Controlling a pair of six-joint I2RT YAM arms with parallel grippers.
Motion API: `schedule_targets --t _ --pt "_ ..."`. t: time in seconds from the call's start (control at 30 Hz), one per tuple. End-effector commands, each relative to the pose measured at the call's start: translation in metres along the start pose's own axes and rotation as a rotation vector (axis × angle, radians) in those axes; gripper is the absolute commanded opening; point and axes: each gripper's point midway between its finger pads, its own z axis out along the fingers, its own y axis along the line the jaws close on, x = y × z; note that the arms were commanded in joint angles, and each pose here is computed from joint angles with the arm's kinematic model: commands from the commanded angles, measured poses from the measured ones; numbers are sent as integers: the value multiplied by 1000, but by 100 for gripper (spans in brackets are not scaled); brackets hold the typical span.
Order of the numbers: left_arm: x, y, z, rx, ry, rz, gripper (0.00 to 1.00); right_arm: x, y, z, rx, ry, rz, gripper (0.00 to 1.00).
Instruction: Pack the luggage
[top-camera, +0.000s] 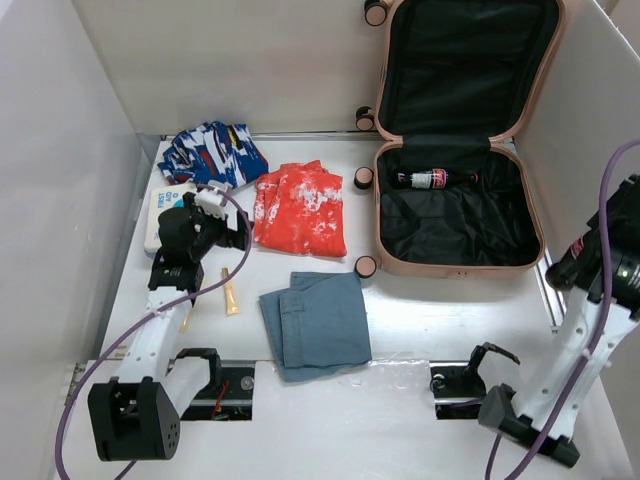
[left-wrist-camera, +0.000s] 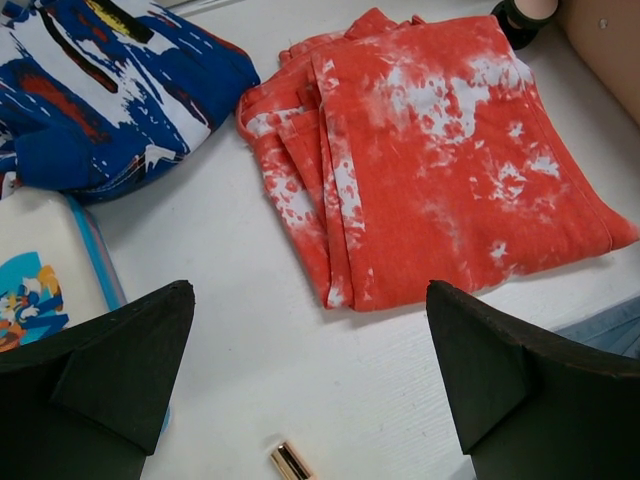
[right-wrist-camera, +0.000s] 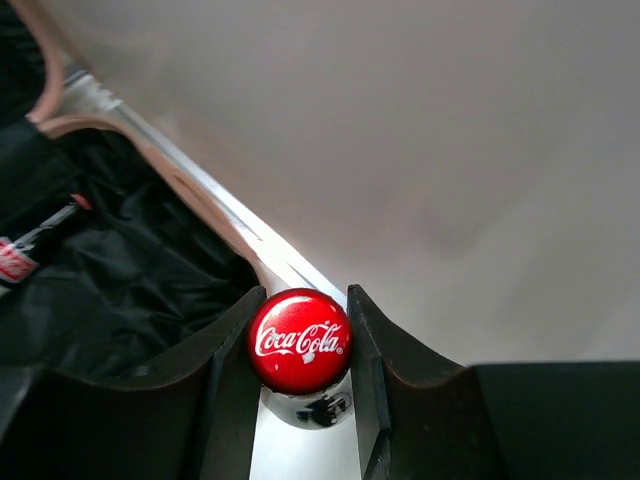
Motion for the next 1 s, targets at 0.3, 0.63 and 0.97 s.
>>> schedule_targets --t 0.3,0.63,0.97 --pt "6 11 8 -13 47 -24 100 -111 214 18 -466 -272 127 0" --pt "15 33 2 -113 167 -48 99 -40 346 69 -708 -124 338 0" --pt "14 53 0 -190 178 -41 99 -7 455 77 -872 -34 407 0"
